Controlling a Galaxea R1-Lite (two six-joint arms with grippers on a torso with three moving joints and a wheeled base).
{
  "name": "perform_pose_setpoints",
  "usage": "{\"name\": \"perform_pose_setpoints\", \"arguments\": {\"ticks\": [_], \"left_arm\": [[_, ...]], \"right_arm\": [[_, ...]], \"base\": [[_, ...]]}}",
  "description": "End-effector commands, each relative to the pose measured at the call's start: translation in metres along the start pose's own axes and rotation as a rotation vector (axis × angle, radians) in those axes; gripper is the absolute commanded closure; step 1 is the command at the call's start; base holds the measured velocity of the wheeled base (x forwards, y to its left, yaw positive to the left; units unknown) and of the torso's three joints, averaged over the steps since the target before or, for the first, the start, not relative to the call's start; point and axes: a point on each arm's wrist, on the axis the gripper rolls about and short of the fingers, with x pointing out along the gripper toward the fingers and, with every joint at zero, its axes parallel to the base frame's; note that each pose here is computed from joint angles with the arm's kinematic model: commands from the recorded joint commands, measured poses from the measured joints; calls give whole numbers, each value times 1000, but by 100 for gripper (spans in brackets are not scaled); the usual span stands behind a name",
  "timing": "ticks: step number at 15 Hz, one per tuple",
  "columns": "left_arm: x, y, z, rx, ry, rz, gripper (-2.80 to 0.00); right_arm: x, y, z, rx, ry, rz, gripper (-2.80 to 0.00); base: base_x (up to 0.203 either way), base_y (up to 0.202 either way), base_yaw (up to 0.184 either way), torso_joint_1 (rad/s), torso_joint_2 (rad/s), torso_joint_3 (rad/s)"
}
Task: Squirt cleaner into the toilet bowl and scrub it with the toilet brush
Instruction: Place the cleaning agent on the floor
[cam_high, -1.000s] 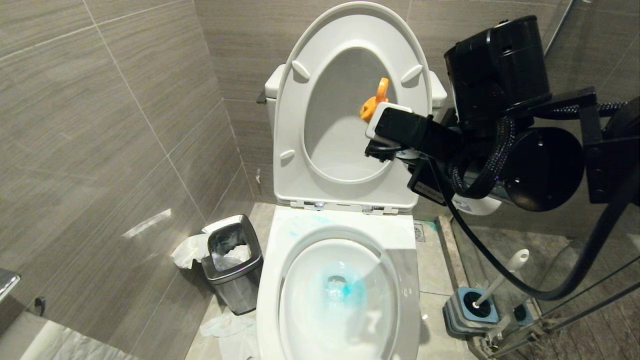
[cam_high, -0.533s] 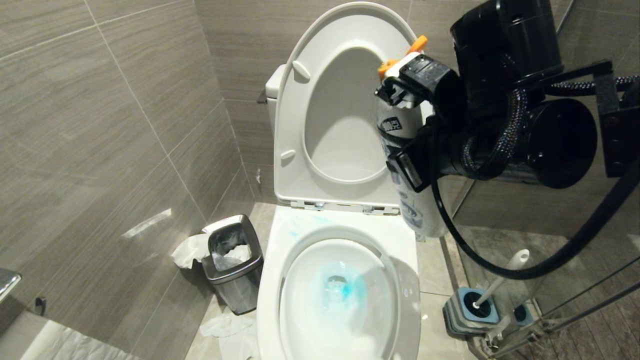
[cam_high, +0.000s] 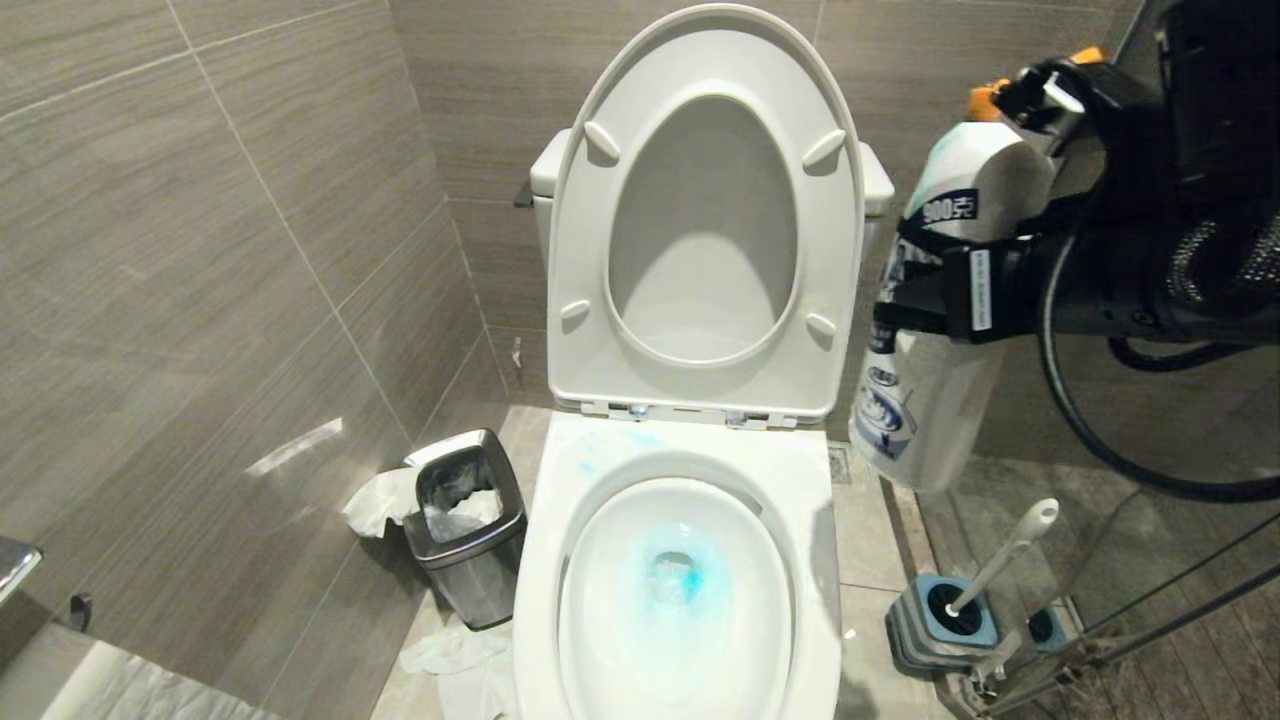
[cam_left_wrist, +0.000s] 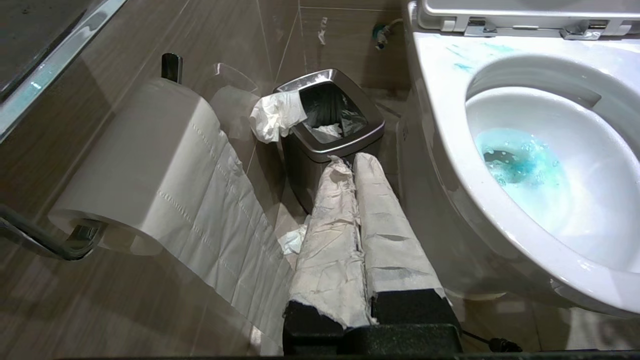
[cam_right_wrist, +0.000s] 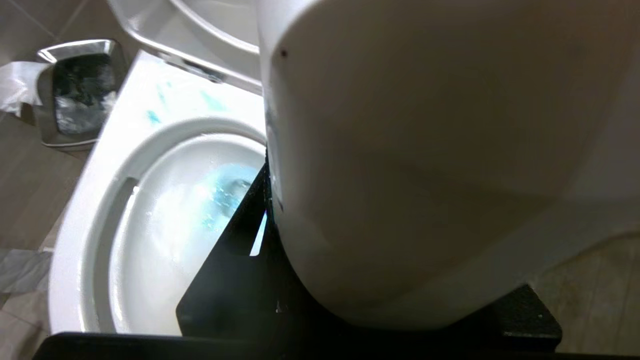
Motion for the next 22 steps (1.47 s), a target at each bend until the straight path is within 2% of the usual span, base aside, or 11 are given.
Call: {"name": "perform_pose_setpoints", "arguments": {"ticks": [1, 5, 7, 10, 14, 16, 17, 22], "left_arm": [[0, 0, 0, 0, 1, -1, 0], [0, 0, 0, 0, 1, -1, 0], [0, 0, 0, 0, 1, -1, 0], [0, 0, 0, 0, 1, -1, 0], [0, 0, 0, 0, 1, 1, 0], [0, 0, 0, -2, 1, 1, 0], [0, 0, 0, -2, 1, 1, 0], [0, 0, 0, 8, 1, -1, 0]], "right_arm": [[-20, -41, -8, 41, -12, -60, 0], [-14, -96, -28, -26, -19, -128, 0], [7, -118, -34, -48, -30, -171, 0], [40, -147, -43, -38, -31, -225, 0], [75, -159, -57, -30, -36, -228, 0], [97, -165, -64, -42, -113, -220, 0], [109, -166, -72, -48, -122, -197, 0], [154, -170, -99, -47, -102, -169, 0]], "base": [[0, 0, 0, 0, 0, 0], [0, 0, 0, 0, 0, 0], [0, 0, 0, 0, 0, 0], [0, 0, 0, 0, 0, 0], [0, 0, 0, 0, 0, 0], [0, 0, 0, 0, 0, 0], [0, 0, 0, 0, 0, 0], [0, 0, 0, 0, 0, 0]]}}
